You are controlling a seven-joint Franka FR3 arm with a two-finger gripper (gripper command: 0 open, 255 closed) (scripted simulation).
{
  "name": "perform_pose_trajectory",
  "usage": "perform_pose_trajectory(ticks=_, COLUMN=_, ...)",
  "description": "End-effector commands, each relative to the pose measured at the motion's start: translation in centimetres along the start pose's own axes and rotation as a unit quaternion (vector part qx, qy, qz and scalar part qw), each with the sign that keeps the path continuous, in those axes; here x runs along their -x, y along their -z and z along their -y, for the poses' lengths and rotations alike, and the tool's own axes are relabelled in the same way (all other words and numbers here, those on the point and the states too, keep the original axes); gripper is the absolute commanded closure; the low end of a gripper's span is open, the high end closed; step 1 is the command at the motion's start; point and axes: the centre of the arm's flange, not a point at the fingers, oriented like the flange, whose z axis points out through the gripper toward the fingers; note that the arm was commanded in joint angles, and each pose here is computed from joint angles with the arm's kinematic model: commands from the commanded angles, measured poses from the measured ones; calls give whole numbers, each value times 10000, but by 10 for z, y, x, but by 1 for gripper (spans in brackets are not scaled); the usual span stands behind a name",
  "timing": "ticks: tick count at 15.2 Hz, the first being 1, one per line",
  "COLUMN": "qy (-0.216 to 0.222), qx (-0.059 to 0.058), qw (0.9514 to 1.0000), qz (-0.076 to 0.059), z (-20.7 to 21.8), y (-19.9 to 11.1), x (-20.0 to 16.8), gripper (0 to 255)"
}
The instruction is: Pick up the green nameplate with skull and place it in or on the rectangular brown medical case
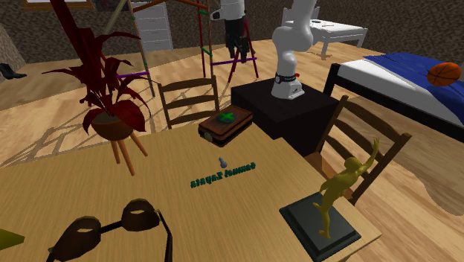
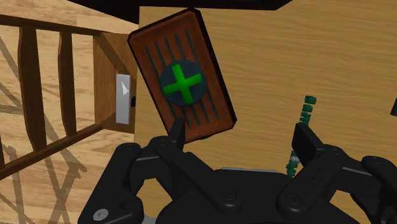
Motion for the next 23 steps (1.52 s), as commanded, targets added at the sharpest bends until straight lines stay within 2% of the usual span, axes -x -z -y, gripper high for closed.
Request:
perform_pose_trajectory(ticks=1, qy=-24, qx=11, qw=10000, qz=54, z=15, y=-19, x=-19, gripper=0)
perform_pose_trajectory(ticks=23, qy=-269, qx=186, qw=9973, qz=659, z=158, y=-210, x=-209, gripper=0)
